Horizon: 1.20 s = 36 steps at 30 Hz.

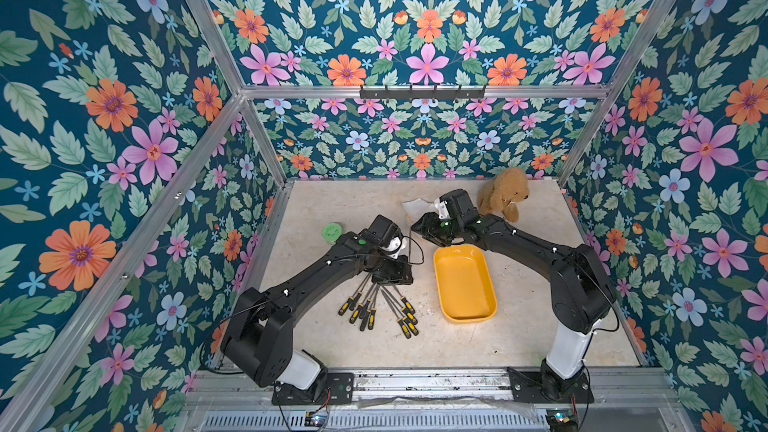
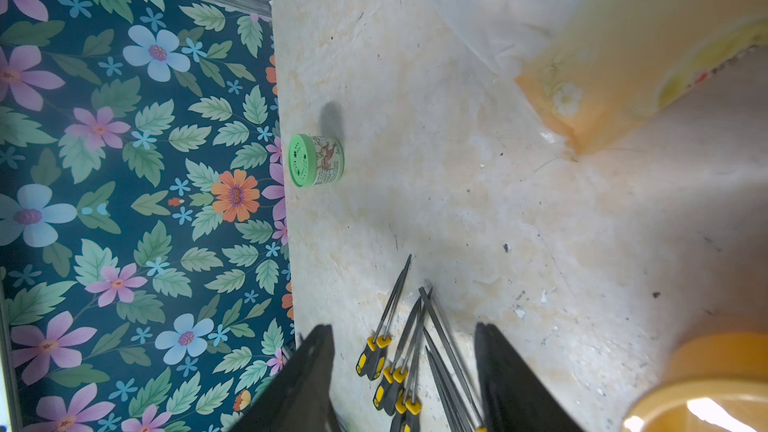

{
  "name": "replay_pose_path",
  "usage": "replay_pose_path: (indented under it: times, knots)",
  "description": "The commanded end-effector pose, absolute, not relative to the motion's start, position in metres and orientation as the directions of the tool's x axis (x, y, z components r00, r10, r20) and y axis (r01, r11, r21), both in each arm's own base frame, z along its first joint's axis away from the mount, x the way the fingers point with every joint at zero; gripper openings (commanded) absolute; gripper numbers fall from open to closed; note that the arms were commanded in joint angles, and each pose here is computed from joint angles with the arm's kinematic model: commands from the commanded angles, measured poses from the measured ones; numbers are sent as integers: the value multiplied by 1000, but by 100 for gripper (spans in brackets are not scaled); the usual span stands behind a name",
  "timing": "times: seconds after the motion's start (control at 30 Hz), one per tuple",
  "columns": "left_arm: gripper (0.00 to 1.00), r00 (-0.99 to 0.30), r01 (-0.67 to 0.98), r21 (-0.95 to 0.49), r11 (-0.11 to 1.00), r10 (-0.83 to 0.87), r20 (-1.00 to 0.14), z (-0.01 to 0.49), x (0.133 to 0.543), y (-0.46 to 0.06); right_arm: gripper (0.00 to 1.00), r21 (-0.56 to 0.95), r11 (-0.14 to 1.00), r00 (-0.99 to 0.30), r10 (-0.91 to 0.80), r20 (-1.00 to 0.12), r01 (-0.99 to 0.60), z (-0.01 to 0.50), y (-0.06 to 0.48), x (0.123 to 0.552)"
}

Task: Put the file tool into the storage box
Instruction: Place the file tool in the storage box.

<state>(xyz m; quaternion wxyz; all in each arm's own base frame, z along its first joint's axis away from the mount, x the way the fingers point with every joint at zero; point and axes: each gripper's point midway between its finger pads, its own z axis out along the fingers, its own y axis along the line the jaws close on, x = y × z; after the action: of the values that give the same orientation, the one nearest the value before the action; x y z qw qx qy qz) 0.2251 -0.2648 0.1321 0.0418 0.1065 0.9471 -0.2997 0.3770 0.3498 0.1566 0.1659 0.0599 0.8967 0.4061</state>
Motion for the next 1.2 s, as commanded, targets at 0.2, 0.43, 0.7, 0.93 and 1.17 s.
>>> replay_pose_path:
  times: [0.2, 0.43, 0.7, 0.93, 1.17]
  knots:
    - [2, -975, 222, -545, 808, 178, -132, 125, 229, -266, 60, 735, 675, -940, 206, -273, -66, 160, 345, 365]
    - [2, -976, 219, -548, 807, 181, -124, 123, 229, -267, 53, 743, 665, -951, 177, -255, -75, 152, 357, 359]
    - [2, -973, 230, -562, 795, 201, -114, 122, 226, -272, 5, 690, 719, -960, 131, -249, -81, 137, 365, 375]
    - [69, -974, 221, -551, 805, 154, -165, 141, 241, -270, 0, 456, 885, -953, 54, -299, -93, 140, 294, 354]
    - [100, -973, 156, -478, 864, 50, -227, 154, 262, -250, 0, 59, 998, -957, 22, -288, 5, 135, 169, 340]
